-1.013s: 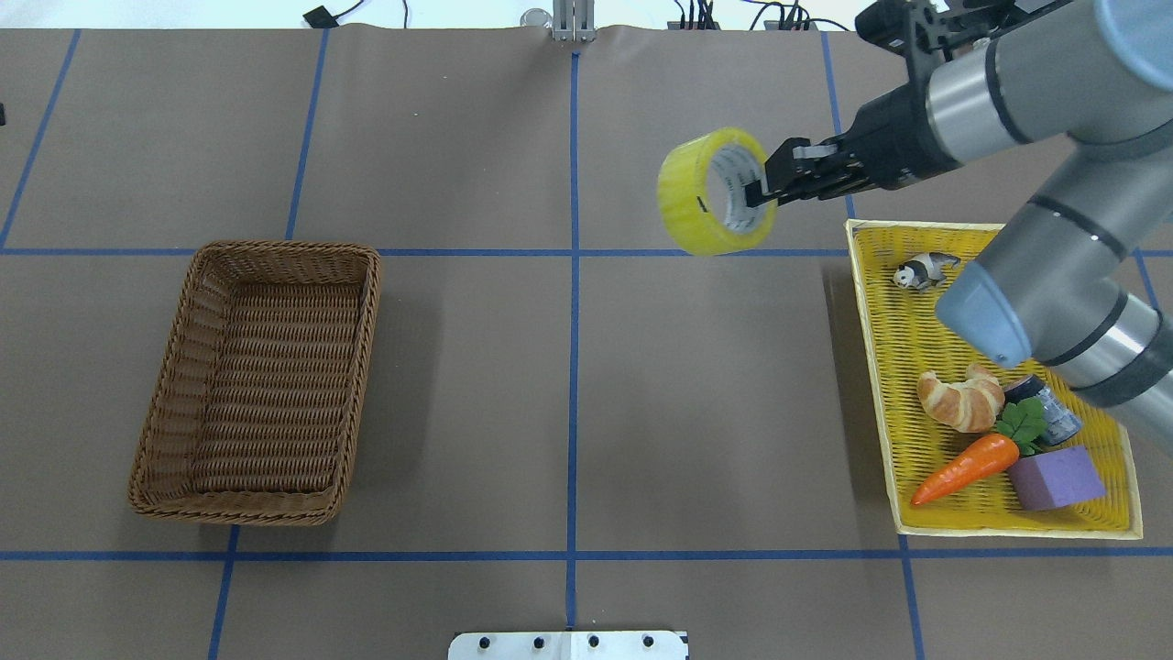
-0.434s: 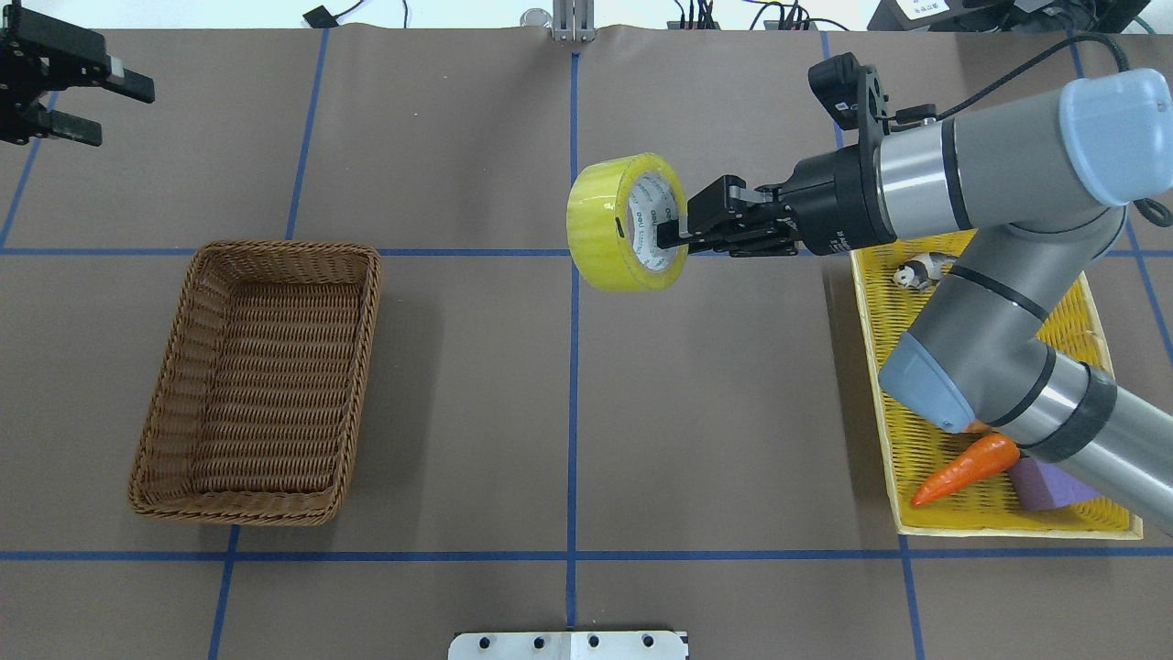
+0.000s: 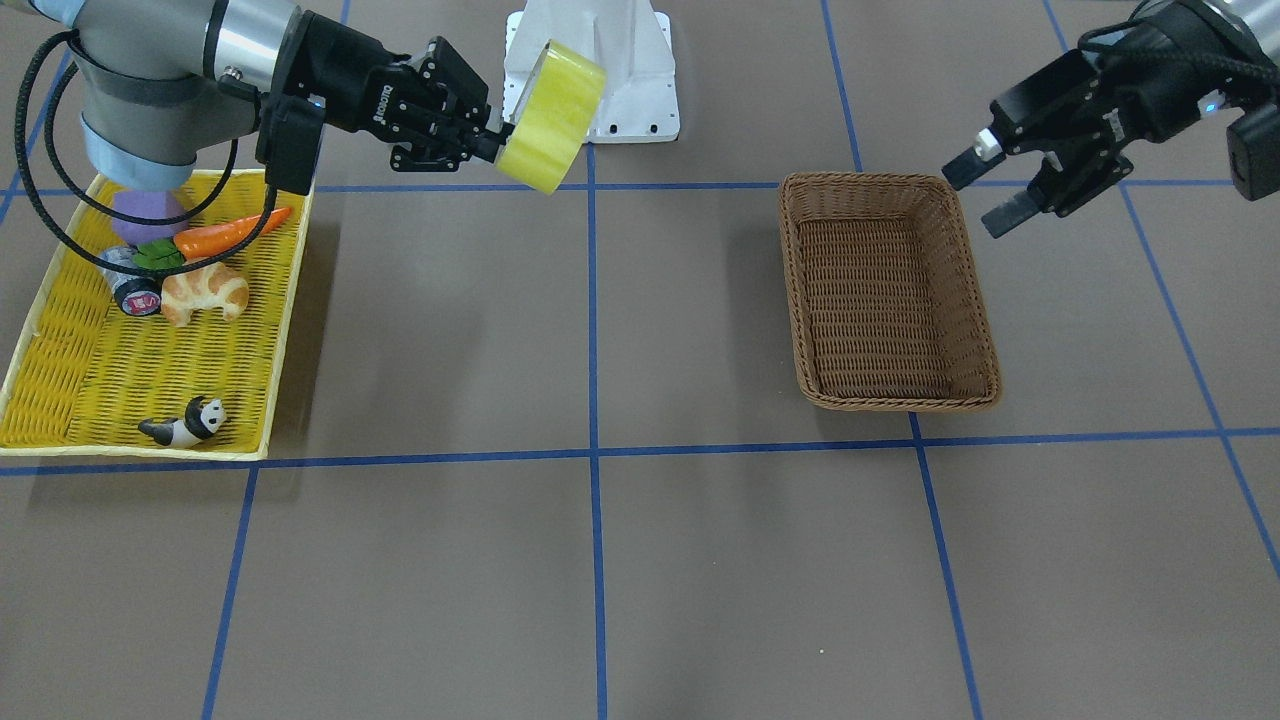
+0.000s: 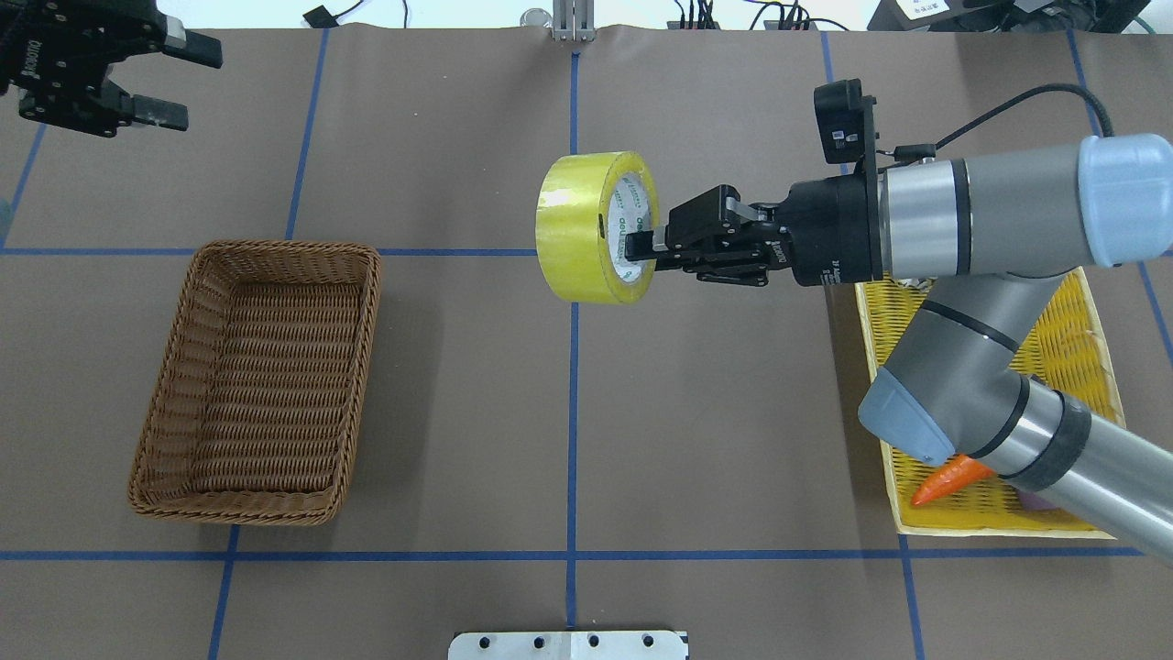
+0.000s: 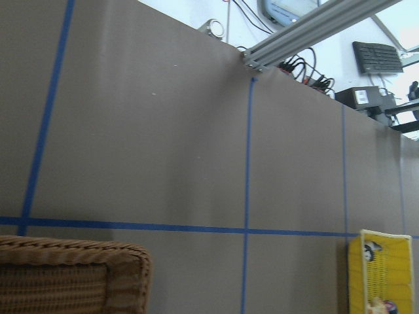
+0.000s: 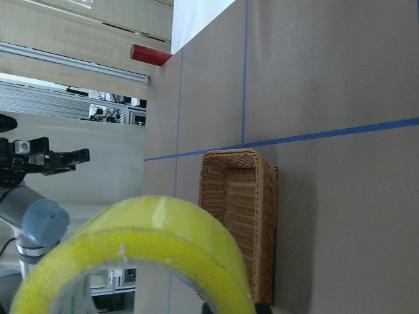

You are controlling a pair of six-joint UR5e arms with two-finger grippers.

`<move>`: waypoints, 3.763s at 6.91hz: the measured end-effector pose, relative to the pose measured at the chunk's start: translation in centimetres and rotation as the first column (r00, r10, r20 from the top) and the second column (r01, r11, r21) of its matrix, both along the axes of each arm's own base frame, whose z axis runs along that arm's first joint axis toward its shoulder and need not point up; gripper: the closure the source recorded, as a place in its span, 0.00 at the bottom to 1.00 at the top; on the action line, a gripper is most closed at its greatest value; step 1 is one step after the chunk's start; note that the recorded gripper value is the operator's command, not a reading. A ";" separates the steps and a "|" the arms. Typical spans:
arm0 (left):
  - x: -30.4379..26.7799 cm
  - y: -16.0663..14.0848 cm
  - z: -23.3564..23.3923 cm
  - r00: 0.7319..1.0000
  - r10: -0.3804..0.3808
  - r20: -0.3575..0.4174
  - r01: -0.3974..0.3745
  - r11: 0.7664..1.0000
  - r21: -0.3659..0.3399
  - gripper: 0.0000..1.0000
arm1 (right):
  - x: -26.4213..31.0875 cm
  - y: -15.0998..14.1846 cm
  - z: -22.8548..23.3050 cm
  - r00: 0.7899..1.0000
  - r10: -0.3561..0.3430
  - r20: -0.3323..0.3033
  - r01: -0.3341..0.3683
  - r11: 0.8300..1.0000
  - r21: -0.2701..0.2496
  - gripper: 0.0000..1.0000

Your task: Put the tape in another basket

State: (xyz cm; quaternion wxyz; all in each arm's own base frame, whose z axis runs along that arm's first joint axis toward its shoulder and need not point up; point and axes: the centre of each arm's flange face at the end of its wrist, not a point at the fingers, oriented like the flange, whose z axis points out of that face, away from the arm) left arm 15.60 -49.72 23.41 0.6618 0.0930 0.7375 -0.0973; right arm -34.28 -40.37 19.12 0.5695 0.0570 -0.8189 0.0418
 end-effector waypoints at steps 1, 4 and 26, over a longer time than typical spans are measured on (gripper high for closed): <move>1.4 1.5 -0.9 0.993 -0.025 -0.115 0.031 0.998 0.052 0.02 | -0.8 1.3 -0.3 0.998 0.000 0.067 0.001 1.000 -0.010 1.00; 7.0 6.2 -3.2 0.851 -0.058 -0.523 0.050 0.998 -0.029 0.03 | -3.0 4.2 -0.7 0.983 0.018 0.184 -0.013 1.000 -0.028 1.00; 19.4 15.8 -6.1 0.710 0.088 -0.698 -0.189 0.980 -0.069 1.00 | -7.0 7.5 -1.7 0.975 -0.007 0.221 0.022 0.998 -0.065 0.00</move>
